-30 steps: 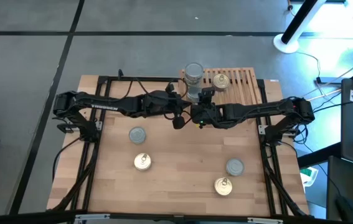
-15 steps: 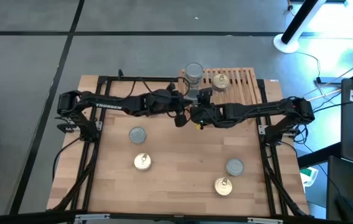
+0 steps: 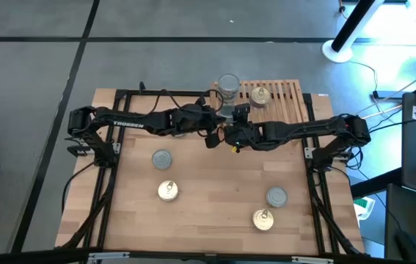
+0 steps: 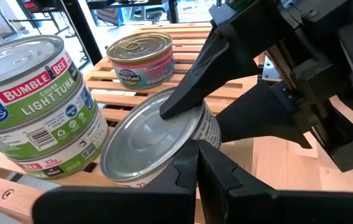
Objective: Stack canned seafood by type on shelf
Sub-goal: Put the green tuna can on the shelf
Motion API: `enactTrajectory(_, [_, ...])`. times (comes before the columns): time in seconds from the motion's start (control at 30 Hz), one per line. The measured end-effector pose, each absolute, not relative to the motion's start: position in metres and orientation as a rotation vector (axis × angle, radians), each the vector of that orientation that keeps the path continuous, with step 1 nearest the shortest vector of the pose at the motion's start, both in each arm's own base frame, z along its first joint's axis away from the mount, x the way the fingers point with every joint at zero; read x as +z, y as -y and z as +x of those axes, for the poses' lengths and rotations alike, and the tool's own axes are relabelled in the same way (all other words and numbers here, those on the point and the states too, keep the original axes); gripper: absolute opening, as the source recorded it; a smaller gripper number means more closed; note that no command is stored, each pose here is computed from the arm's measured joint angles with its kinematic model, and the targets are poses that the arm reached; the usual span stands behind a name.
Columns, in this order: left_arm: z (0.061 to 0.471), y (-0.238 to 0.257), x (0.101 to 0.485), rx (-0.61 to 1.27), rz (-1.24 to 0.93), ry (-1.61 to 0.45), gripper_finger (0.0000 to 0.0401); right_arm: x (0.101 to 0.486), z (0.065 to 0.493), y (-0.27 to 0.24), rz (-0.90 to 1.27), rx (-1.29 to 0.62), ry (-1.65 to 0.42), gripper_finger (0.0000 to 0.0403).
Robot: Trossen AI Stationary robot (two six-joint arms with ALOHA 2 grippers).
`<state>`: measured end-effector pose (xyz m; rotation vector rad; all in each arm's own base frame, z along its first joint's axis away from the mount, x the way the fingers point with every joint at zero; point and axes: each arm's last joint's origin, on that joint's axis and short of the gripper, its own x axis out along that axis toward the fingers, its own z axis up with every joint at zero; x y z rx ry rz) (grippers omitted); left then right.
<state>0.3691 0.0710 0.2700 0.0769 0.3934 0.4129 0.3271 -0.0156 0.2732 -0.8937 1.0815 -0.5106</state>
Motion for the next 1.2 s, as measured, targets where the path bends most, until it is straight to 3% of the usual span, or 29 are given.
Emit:
enactTrajectory(0.27, [0.3691,-0.0710,0.2699,0.414,0.073,-0.393,0.0001,0.2729,0.3273,0.0152,-0.886,-0.491,-1.079,0.0155])
enactTrajectory(0.53, [0.3688,-0.0717,0.2696,0.422,0.075,-0.395,0.0004,0.2726,0.3275,0.0145,-0.880,-0.471,-1.078,0.0246])
enactTrajectory(0.7, [0.3688,-0.0717,0.2696,0.421,0.075,-0.395,0.0002,0.2727,0.3274,0.0145,-0.945,-0.438,-1.101,0.0281])
enactTrajectory(1.2, [0.3694,-0.0685,0.2695,0.410,0.077,-0.395,0.0006,0.2772,0.3196,0.0137,-0.996,-0.331,-1.135,0.0269])
